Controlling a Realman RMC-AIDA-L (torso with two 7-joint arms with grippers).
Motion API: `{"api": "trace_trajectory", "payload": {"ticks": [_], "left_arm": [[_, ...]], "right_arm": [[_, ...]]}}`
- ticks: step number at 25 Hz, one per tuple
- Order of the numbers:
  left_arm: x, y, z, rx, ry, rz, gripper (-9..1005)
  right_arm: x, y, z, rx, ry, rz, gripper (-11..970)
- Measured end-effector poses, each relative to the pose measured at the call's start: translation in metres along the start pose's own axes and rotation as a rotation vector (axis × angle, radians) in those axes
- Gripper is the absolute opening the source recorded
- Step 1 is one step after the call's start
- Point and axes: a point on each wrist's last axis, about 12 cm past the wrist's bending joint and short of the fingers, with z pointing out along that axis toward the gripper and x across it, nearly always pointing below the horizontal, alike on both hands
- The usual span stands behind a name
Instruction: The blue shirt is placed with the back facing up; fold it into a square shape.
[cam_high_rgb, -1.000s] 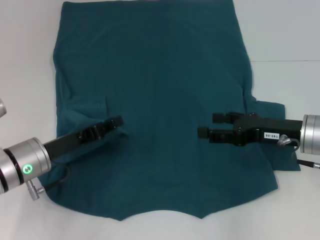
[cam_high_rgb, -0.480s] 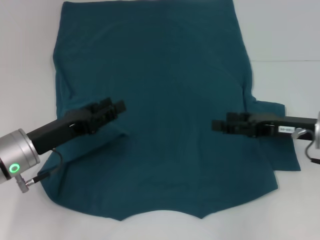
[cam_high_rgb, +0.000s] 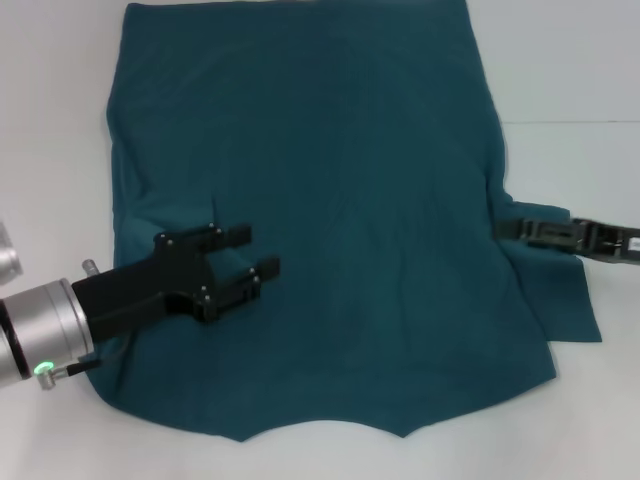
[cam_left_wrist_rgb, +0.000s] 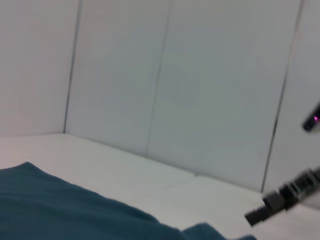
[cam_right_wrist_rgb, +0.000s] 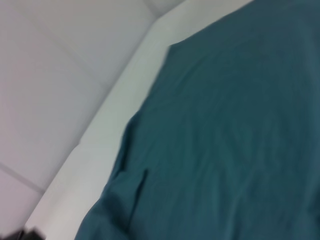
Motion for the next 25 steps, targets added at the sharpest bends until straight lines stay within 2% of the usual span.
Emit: {"api": "trace_trajectory", "payload": {"ticks": [6,11,17,25], "left_arm": [[0.000,-0.002,0.002,0.039,0.060,0.067,563],[0.003,-0.002,0.003,0.039,0.081,0.090,564],[0.003,0.000,0.004,0.028,0.089,0.102,565],[0.002,0.002,0.004,0.019,0.091,0.100,567]], "right_arm": [[0.001,-0.018,-0.020,0.082,-0.083,0.150,900],[0.007,-0.030,-0.031,0.138,-0.130,0.231,900],[0.015,-0.041,-0.031,0.197,-0.160,0.277,900],[0.023,-0.042,-0.024,0.205,-0.136,0.304,899]]}}
